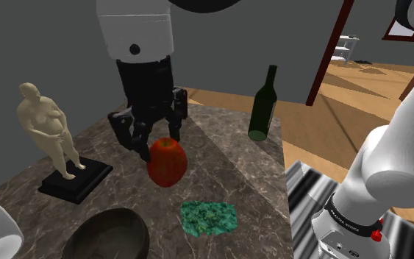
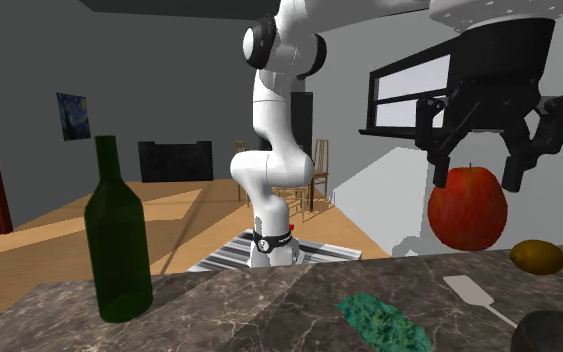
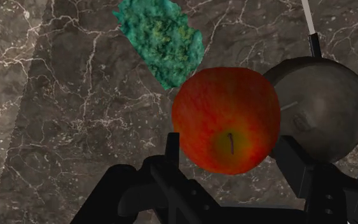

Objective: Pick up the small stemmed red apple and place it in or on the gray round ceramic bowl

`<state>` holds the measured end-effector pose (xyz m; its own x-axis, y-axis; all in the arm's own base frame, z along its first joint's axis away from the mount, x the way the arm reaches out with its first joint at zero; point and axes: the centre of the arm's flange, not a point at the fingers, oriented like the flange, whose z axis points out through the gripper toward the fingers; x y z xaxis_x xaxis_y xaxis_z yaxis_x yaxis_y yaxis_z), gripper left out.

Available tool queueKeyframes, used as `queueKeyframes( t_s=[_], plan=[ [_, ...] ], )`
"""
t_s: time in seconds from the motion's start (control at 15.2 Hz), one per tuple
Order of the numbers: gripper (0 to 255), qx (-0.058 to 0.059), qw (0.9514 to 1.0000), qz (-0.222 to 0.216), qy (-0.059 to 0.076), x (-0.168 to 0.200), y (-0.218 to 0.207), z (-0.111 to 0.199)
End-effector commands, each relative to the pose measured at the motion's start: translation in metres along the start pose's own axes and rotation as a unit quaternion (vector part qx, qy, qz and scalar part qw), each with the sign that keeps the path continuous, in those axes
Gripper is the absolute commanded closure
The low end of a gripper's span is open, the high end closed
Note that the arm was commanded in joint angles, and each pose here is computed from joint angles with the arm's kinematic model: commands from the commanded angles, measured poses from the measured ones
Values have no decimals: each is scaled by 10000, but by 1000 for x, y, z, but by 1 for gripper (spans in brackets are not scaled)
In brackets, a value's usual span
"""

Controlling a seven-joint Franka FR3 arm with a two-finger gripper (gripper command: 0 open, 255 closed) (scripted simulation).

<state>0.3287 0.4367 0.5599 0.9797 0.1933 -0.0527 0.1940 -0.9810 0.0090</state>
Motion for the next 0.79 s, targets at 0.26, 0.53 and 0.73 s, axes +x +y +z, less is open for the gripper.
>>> queueKeyframes(
  t_s=[0.26,0.53,0.73],
  plan=[
    [255,6,10000,14,2,20,-76,-7],
    [255,6,10000,14,2,34,-127,-12],
    [255,6,10000,14,2,40,-144,-3]
  ],
)
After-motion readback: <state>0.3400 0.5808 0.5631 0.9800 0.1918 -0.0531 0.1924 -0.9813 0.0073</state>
